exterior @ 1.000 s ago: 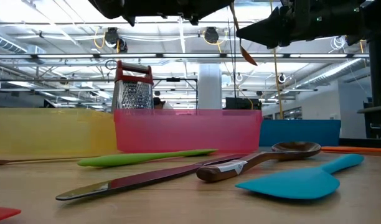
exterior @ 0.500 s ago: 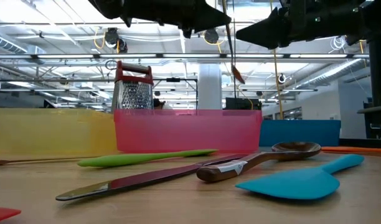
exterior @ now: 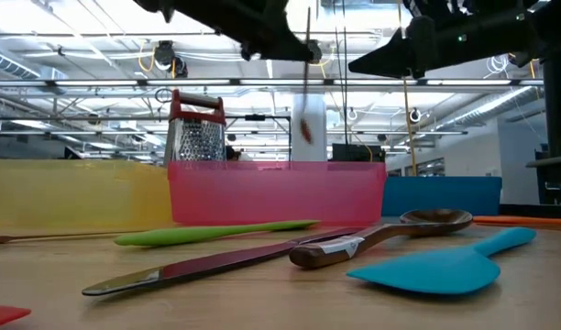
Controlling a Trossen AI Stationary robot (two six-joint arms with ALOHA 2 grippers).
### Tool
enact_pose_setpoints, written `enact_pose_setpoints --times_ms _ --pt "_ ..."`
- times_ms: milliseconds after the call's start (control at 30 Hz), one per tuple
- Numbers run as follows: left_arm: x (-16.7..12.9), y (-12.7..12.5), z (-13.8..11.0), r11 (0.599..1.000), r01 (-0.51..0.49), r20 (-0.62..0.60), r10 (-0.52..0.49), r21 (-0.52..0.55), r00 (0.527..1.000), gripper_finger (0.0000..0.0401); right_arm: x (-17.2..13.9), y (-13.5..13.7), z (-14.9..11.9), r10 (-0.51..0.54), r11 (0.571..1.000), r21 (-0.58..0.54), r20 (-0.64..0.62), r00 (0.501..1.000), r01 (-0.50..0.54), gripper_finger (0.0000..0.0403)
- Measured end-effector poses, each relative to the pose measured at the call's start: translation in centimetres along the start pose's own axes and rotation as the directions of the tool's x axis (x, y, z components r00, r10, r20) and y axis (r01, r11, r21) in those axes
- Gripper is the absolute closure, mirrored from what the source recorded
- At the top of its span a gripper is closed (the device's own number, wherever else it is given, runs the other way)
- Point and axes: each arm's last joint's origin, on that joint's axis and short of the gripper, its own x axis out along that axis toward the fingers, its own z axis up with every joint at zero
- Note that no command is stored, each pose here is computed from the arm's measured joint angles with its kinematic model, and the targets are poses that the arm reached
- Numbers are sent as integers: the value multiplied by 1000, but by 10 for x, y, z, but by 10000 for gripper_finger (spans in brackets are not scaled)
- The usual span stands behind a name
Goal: Pick & Place Kitchen Items
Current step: Put the gold serving spoon into the yellow bin
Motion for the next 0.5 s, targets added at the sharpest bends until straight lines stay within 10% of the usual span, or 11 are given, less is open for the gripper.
enact_pose_setpoints --times_ms 500 --pt "-76 -2 15 971 -232 -195 217 -58 957 377 0 1 -3 7 1000 -12 -27 1000 -8 284"
